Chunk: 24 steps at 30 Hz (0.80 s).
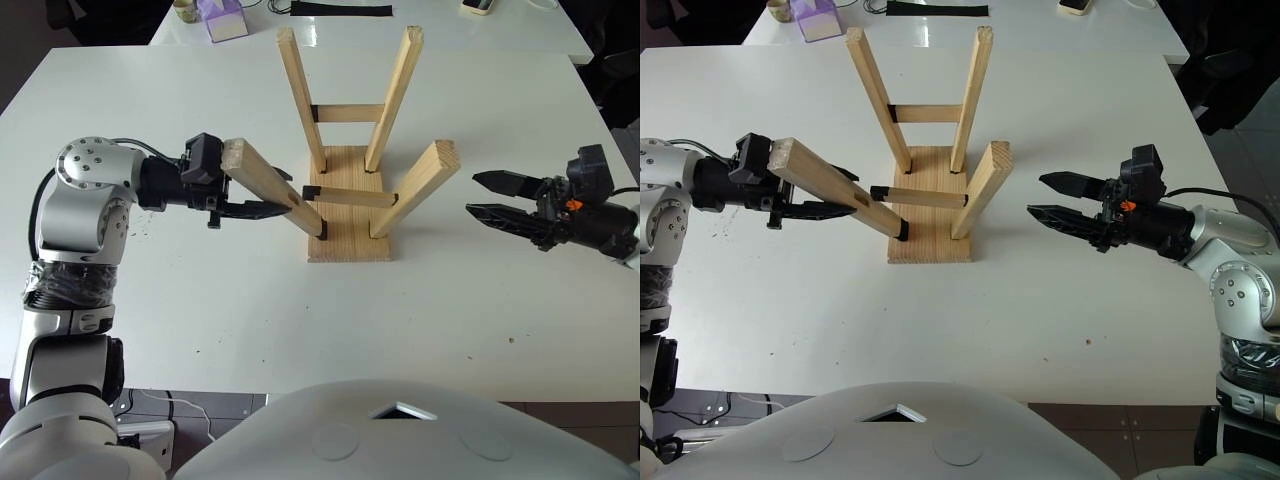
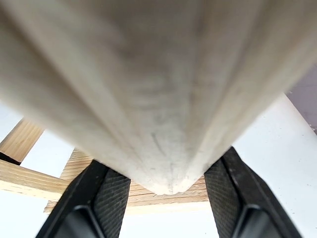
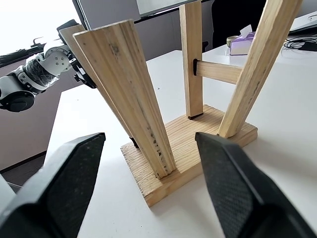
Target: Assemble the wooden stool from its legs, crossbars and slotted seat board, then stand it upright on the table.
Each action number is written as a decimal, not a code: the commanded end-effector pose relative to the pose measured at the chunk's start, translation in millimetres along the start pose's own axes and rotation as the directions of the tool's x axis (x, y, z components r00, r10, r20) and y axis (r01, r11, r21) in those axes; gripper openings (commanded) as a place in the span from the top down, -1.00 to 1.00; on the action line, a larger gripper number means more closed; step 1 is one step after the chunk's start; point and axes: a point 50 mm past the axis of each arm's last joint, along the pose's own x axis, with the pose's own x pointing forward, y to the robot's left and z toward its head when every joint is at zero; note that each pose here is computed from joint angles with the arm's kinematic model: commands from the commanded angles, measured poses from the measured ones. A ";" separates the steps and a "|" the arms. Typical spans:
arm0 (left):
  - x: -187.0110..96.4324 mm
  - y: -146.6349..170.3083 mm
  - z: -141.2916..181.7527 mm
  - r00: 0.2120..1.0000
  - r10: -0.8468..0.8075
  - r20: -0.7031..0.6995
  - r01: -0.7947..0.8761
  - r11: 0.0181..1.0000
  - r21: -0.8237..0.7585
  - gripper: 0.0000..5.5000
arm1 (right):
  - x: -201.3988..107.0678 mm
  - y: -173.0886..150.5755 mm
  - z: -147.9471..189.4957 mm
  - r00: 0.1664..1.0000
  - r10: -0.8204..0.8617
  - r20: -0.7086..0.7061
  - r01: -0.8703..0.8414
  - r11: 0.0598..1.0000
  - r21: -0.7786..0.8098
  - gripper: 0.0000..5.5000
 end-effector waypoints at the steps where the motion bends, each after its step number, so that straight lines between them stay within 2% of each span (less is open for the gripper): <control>1: -0.6 -0.6 -4.0 0.999 -0.009 -0.053 0.009 1.000 0.002 0.24 | 0.9 1.8 0.9 1.000 0.005 -0.011 -0.005 1.000 -0.024 -0.22; 24: 33.7 3.3 -19.2 0.991 -0.093 -0.101 0.084 0.992 -0.093 0.24 | 9.0 7.0 -2.8 0.998 0.024 -0.049 -0.029 0.995 -0.094 -0.22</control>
